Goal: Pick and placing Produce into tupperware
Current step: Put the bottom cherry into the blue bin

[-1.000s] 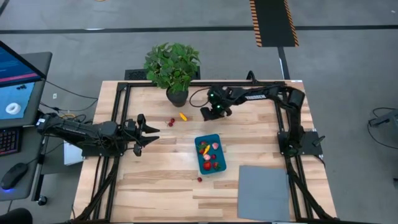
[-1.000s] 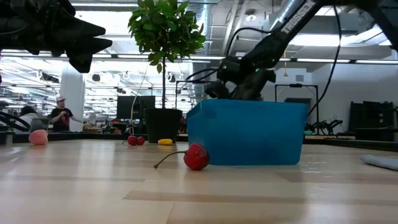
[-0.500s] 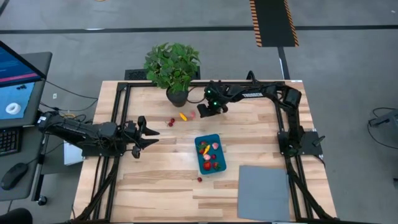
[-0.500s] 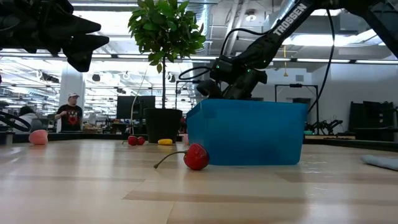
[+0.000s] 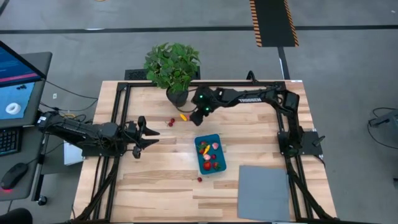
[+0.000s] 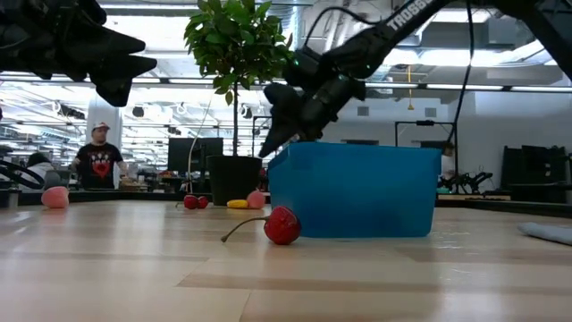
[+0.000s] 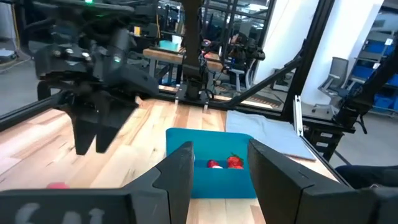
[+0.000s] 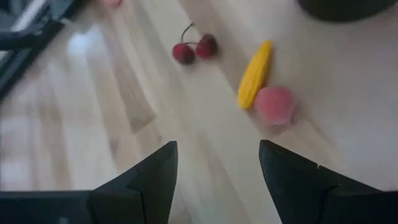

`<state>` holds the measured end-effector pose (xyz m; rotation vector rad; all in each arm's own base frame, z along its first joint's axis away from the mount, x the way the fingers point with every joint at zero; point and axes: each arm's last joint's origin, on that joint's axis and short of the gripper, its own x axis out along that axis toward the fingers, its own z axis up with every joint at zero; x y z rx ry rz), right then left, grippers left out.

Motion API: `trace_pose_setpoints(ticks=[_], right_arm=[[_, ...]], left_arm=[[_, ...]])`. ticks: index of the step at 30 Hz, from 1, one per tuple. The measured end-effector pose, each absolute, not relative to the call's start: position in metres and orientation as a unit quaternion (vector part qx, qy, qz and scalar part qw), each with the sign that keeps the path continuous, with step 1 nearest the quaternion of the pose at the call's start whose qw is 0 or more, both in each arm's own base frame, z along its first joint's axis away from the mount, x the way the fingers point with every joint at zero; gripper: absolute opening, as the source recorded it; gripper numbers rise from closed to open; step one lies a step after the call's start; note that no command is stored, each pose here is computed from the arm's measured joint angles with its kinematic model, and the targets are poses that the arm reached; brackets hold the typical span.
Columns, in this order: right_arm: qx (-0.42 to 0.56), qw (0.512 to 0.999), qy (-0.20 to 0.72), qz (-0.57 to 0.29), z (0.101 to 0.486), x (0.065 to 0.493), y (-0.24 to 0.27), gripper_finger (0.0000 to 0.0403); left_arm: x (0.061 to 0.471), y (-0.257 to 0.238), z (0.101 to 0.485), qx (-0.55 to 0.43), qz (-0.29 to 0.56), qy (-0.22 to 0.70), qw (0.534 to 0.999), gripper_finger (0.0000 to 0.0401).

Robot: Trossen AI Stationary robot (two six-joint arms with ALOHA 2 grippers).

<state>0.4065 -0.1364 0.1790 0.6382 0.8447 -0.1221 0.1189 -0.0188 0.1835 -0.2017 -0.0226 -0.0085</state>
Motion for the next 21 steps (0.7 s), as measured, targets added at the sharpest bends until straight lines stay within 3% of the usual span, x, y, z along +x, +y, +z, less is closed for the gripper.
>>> trace_pose_setpoints(ticks=[7, 21], right_arm=[[0.279, 0.862, 0.398, -0.143, 0.181, 0.407, -0.143, 0.0249], [0.341, 0.846, 0.388, -0.129, 0.182, 0.408, -0.142, 0.0249]], left_arm=[[0.119, -0.018, 0.184, -0.111, 0.008, -0.014, 0.994, 0.0141], [0.119, -0.017, 0.184, -0.112, 0.021, -0.017, 0.993, 0.0141]])
